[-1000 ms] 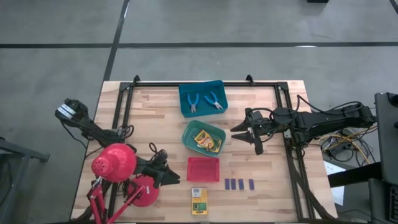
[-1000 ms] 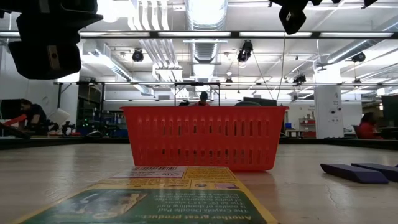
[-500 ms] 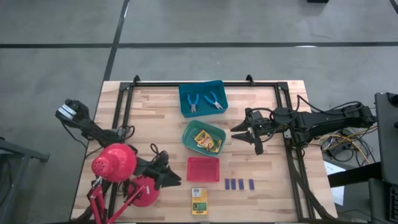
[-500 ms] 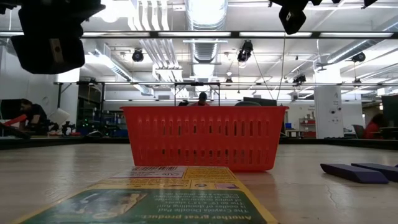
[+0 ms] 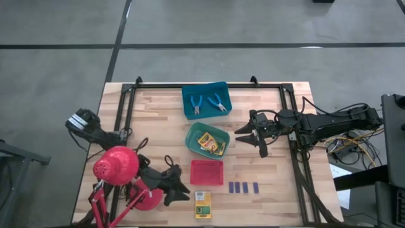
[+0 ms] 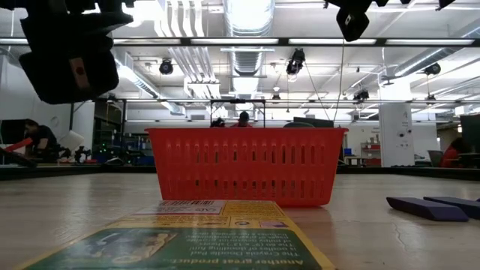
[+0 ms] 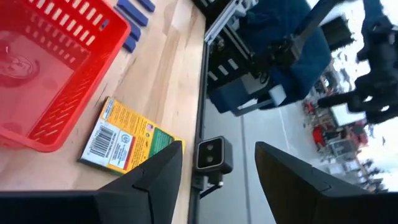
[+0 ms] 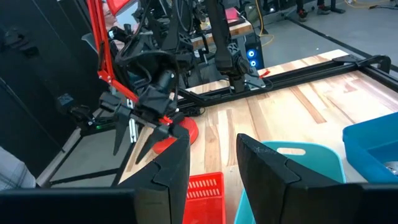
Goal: Pick & Place School Supplies
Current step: Put the yellow crayon box in the green bin
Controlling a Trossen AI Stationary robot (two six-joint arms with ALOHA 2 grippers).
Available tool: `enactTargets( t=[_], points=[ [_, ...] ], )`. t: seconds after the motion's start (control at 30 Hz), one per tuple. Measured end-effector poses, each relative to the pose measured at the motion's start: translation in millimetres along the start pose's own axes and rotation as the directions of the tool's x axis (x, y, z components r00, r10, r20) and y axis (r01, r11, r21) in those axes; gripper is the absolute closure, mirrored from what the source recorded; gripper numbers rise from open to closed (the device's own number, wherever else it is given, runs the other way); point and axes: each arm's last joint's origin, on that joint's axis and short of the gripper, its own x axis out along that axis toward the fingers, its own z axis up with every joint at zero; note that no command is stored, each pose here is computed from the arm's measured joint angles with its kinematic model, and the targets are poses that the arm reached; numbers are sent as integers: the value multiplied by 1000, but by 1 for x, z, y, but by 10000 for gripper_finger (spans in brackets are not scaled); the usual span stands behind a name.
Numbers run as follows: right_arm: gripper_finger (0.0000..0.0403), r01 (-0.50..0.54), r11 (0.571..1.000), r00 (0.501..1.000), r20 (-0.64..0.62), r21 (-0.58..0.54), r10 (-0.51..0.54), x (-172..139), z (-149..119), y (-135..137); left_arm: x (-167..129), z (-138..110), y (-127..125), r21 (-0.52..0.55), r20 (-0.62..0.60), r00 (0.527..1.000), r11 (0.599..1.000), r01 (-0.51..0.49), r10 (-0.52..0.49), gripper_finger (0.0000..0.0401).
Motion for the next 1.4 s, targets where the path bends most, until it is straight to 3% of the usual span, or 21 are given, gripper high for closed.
enactTargets(
  t=[0.47, 1.03, 1.4],
  points=[
    [278, 0, 1000, 1000, 0, 0, 0, 0, 0, 0, 18, 0, -8, 204, -17, 999, 978, 32, -29, 194],
    [278, 0, 1000, 1000, 0, 1, 0, 0, 0, 0, 36, -11, -1, 162, -96, 995, 986, 32, -17, 194],
    [278, 0, 1000, 1000, 0, 0, 0, 0, 0, 0, 41, -6, -10, 241, -86, 996, 969, 50, -30, 194]
  ],
)
